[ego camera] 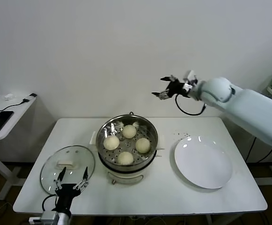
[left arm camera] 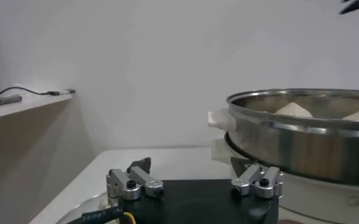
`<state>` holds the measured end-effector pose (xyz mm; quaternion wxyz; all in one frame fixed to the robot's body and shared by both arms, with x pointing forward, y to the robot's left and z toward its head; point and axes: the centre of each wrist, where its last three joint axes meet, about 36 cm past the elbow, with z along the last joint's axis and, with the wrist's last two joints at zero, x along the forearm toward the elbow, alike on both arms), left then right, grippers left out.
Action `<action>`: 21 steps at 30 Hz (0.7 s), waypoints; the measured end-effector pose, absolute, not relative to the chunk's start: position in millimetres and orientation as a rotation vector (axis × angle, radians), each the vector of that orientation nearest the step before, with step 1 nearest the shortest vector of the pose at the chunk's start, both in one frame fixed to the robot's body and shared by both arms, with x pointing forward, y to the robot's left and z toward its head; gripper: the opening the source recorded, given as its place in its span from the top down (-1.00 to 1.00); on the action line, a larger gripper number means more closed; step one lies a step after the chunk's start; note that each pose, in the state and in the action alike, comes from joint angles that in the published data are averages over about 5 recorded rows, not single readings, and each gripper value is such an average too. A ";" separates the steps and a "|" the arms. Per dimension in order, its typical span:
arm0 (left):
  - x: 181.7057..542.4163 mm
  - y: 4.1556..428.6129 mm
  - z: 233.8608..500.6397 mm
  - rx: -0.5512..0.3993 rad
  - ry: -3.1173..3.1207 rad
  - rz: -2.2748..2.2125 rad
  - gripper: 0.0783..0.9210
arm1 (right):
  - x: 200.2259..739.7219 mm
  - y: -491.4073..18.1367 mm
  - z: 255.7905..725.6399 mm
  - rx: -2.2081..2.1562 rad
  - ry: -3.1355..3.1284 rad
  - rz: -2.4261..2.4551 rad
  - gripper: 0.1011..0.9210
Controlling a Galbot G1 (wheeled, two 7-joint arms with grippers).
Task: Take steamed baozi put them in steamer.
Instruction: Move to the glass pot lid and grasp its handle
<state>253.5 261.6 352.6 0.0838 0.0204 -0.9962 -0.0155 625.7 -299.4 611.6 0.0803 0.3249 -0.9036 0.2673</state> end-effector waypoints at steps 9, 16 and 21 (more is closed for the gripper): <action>266.5 265.4 342.8 0.094 -2.993 -0.046 -0.77 | 566.8 -343.6 529.8 0.699 -2.967 0.572 -0.76; 268.9 272.1 336.5 0.120 -3.008 -0.113 -0.77 | 512.2 -367.4 453.5 0.469 -3.096 0.338 -0.76; 269.6 276.7 332.9 0.131 -3.027 -0.186 -0.77 | 461.8 -375.7 394.2 0.301 -3.118 0.186 -0.76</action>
